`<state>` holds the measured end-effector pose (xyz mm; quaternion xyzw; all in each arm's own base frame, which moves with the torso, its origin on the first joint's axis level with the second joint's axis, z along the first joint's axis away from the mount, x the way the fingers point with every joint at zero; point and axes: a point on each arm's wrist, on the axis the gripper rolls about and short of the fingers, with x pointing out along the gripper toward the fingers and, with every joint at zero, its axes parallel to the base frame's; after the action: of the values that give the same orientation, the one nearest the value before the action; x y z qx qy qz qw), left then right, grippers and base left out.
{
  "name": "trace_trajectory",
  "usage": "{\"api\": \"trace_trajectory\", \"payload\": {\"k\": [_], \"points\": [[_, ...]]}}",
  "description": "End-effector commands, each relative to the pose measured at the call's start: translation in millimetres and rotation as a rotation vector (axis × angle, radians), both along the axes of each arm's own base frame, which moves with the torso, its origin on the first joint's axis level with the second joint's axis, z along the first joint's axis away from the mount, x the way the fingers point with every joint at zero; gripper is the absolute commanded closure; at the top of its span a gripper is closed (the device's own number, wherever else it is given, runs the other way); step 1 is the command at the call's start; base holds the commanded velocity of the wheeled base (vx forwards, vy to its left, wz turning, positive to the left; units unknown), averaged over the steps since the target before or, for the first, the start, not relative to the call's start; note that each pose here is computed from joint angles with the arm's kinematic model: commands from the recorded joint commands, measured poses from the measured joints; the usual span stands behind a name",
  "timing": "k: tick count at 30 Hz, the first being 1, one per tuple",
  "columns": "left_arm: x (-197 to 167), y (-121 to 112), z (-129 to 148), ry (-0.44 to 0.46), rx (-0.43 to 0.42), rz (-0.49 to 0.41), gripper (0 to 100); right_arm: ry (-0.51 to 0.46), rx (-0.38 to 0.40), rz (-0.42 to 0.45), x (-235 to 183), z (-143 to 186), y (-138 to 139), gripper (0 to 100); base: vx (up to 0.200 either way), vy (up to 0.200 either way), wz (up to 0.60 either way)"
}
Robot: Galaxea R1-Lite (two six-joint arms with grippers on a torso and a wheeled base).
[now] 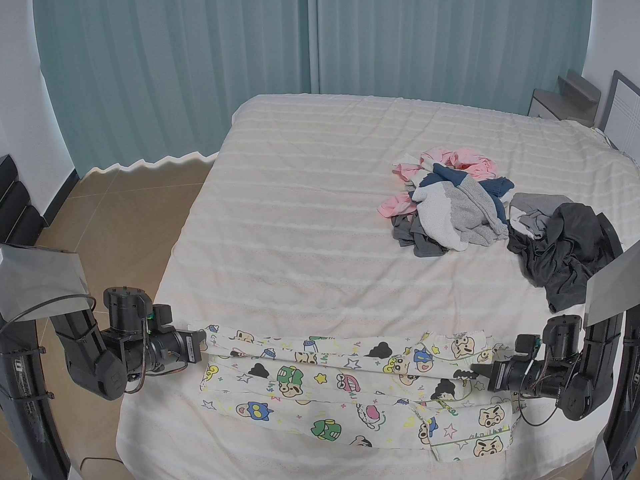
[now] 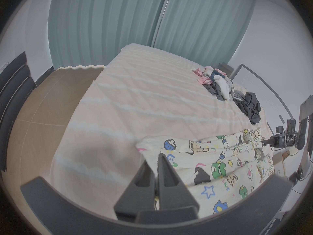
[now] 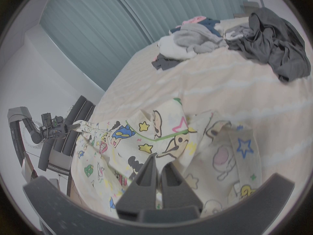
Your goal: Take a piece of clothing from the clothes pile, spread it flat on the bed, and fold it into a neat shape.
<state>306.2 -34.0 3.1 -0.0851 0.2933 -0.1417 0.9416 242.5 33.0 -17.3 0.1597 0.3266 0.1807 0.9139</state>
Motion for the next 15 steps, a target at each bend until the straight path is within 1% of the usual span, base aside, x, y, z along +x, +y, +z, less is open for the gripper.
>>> {"api": "trace_trajectory", "payload": {"k": [1, 4, 7, 12, 15], "points": [[-8.5, 0.5, -7.4, 0.043, 0.006, -0.003, 100, 0.077, -0.004, 0.013, -10.7, -11.2, -0.7, 100, 0.0, 0.0, 0.0], [-12.6, 1.8, -9.4, 0.049, 0.034, -0.02, 100, 0.104, 0.004, 0.031, -19.8, -10.0, -1.2, 100, 0.0, 0.0, 0.0], [-16.8, 2.2, -11.3, 0.063, 0.042, -0.024, 100, 0.104, -0.006, 0.039, -22.3, -9.2, -1.5, 100, 0.0, 0.0, 0.0], [-21.4, 2.6, -13.8, 0.08, 0.05, -0.031, 100, 0.126, -0.01, 0.04, -27.6, -10.0, -2.4, 100, 0.0, 0.0, 0.0], [-24.0, 2.9, -20.5, 0.103, 0.067, -0.041, 100, 0.138, -0.013, 0.031, -27.1, -13.3, -3.4, 100, 0.0, 0.0, 0.0]]}}
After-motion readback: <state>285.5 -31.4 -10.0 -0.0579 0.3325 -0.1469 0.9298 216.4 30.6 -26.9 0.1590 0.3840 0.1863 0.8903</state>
